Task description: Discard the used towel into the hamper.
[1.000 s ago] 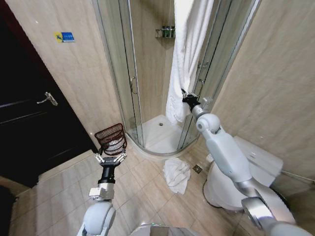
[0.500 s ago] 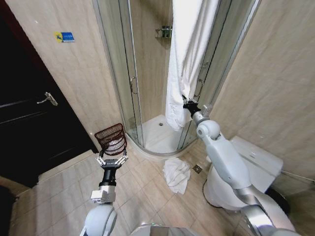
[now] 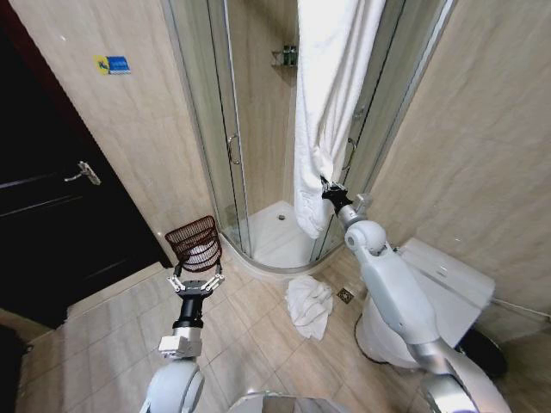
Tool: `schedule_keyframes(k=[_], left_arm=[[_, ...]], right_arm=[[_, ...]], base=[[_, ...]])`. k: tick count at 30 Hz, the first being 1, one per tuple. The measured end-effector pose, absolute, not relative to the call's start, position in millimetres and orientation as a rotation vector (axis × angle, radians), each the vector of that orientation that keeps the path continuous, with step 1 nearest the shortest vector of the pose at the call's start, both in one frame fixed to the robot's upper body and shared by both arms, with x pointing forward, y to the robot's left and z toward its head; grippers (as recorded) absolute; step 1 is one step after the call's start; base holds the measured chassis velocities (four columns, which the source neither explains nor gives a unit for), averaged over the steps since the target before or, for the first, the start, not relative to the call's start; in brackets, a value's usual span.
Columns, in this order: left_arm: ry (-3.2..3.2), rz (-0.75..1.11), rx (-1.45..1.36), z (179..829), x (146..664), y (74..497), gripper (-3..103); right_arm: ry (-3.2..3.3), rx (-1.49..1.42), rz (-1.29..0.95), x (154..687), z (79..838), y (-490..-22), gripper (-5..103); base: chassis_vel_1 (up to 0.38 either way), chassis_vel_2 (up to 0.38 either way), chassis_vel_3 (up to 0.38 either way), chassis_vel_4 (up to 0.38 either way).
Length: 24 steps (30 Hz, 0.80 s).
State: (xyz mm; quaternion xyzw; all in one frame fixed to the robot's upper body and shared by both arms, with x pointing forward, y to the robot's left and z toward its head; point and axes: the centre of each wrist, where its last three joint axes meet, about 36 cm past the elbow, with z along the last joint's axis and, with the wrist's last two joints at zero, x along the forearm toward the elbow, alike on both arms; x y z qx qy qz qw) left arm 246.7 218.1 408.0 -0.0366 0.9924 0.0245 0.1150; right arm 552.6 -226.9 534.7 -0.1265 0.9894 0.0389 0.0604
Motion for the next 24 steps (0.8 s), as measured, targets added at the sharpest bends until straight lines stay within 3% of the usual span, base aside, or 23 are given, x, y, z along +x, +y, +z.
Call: schedule_keyframes(k=[24], left_arm=[[2.91, 0.066, -0.085, 409, 245, 214, 100]], right_arm=[[3.058, -0.341, 0.117, 528, 478, -241, 4]], base=[[0.0, 0.0, 0.0, 0.0]])
